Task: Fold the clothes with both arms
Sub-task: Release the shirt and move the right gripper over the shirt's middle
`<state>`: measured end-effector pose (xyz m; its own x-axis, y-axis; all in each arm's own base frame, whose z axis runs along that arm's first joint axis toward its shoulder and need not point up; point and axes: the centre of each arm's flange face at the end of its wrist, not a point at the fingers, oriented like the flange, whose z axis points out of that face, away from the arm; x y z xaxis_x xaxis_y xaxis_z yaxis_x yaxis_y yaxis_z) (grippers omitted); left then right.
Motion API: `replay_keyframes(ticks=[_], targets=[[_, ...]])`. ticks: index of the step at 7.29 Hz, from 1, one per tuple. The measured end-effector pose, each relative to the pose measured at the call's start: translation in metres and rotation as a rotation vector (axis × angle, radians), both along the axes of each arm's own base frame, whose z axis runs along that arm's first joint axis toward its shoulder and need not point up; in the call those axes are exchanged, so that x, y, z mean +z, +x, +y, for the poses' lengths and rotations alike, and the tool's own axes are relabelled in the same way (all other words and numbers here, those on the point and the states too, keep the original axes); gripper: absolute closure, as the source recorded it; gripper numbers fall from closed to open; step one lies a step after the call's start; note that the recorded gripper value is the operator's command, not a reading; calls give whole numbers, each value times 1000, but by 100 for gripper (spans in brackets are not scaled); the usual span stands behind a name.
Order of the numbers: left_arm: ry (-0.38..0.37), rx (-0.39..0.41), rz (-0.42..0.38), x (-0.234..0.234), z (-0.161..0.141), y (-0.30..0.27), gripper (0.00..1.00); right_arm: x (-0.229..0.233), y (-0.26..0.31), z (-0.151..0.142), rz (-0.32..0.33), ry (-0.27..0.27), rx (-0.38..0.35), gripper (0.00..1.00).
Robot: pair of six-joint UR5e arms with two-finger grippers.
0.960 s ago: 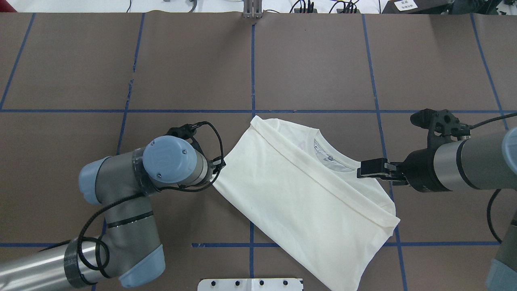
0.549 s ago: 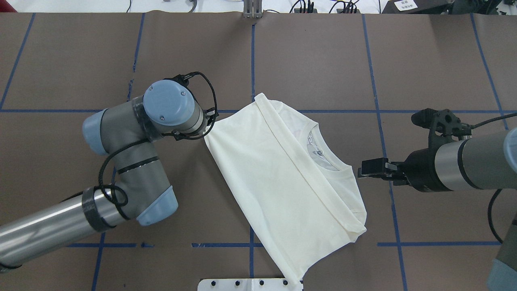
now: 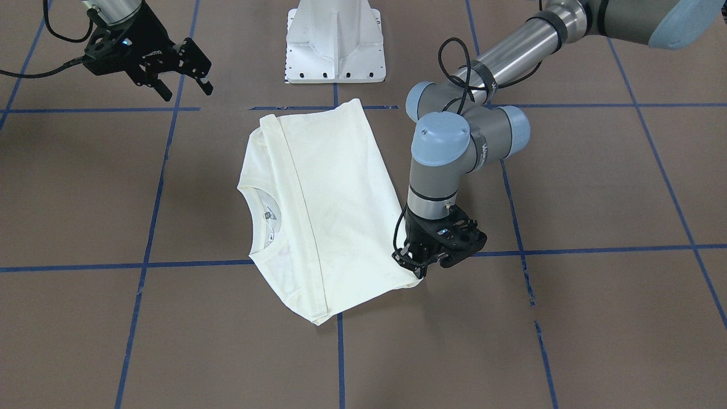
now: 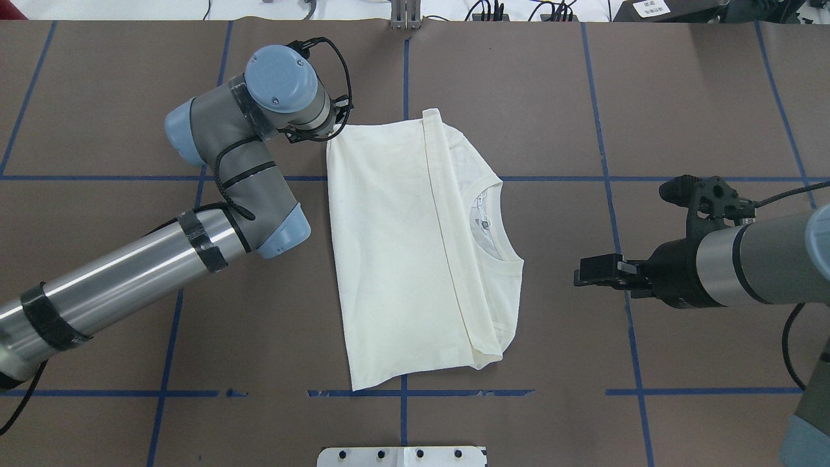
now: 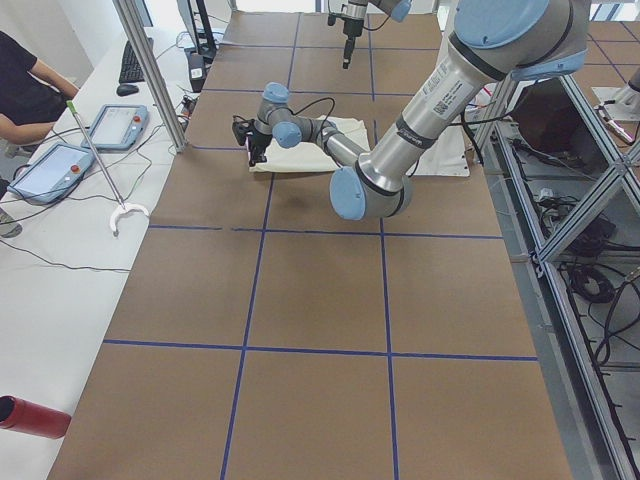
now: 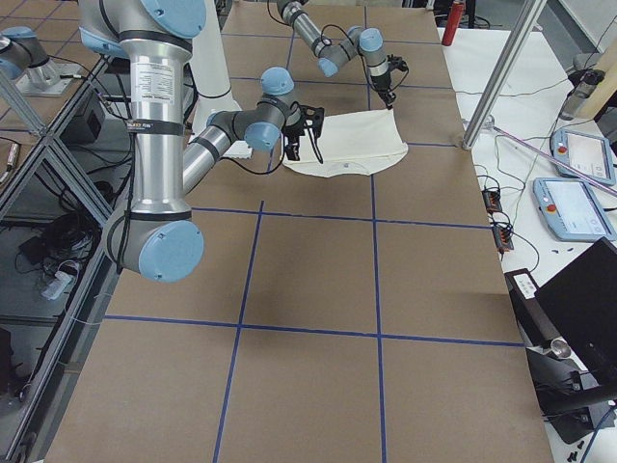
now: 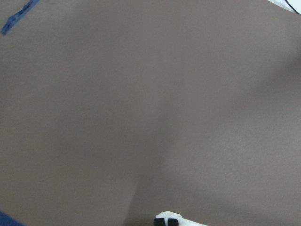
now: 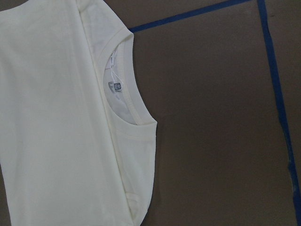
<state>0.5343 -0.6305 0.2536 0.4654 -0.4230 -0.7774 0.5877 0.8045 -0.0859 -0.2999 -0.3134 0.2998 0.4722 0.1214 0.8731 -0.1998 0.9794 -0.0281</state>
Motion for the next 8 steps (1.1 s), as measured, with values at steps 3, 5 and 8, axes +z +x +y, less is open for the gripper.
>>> replay_keyframes(ticks=[3,5,8], targets=[[73,-20,12,11,-27,17,100,3,-4,-2,7,-3,1,0],[89,-24,13,13,-30,18,0,8,-9,-3,16,-7,-2,0],[151,70,-3,-3,-34,-2,0,21,-30,0,54,-12,-17,0]])
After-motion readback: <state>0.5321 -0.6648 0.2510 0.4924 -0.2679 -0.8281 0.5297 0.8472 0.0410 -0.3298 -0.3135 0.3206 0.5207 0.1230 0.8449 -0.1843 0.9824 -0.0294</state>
